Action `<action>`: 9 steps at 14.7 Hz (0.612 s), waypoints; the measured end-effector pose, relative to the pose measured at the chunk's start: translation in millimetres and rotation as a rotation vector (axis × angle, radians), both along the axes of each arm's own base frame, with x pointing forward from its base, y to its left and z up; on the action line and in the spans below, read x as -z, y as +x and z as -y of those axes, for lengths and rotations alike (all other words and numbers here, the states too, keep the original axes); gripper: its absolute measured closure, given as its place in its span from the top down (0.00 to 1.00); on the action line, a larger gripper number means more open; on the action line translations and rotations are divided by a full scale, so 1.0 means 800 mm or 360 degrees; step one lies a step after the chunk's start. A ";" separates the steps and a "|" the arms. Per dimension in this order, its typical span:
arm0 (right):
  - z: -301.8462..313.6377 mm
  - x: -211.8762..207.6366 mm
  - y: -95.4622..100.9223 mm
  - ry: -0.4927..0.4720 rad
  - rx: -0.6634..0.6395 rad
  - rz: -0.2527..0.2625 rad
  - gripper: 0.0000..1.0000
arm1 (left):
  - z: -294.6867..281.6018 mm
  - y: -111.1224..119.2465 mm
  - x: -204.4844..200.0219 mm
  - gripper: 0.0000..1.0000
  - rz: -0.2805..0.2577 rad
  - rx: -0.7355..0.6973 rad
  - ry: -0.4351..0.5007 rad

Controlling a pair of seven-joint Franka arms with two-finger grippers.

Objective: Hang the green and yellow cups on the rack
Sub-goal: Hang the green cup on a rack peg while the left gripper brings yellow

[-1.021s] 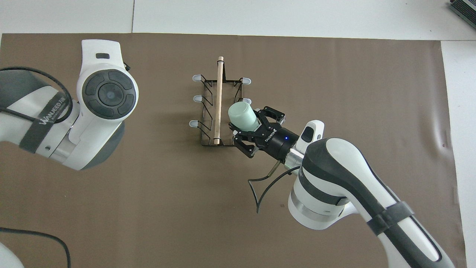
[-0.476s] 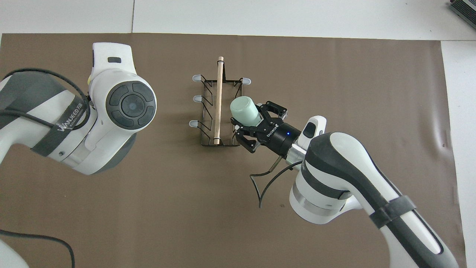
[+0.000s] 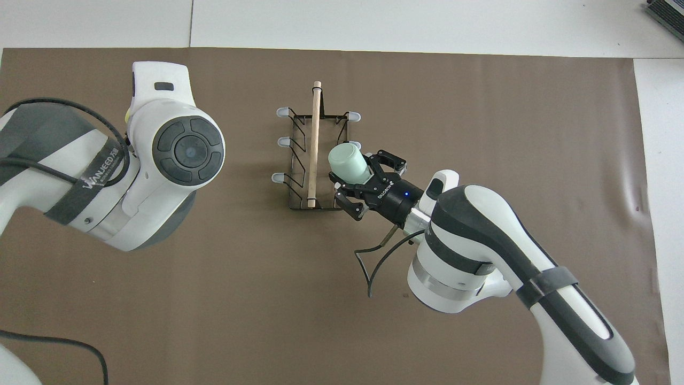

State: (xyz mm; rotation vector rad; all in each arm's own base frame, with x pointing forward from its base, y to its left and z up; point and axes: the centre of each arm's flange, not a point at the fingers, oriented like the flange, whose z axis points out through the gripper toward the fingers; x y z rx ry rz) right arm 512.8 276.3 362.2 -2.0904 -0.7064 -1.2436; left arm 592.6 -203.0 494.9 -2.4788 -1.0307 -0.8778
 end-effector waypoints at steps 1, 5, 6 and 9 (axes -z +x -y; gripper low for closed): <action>-0.001 0.005 -0.002 0.0005 0.0013 0.0011 0.65 | 0.000 0.000 0.001 0.68 -0.0003 -0.0001 0.0001; -0.007 0.033 -0.008 0.0013 0.0029 0.0072 0.65 | 0.007 -0.006 0.007 0.68 -0.0019 0.0016 0.0008; -0.008 0.040 -0.008 0.0029 0.0013 0.0074 0.65 | 0.014 -0.009 0.008 0.68 -0.0017 0.0024 0.0006; -0.010 0.081 -0.008 0.0130 -0.0020 0.0118 0.65 | 0.040 -0.020 0.011 0.68 0.0058 0.0034 0.0034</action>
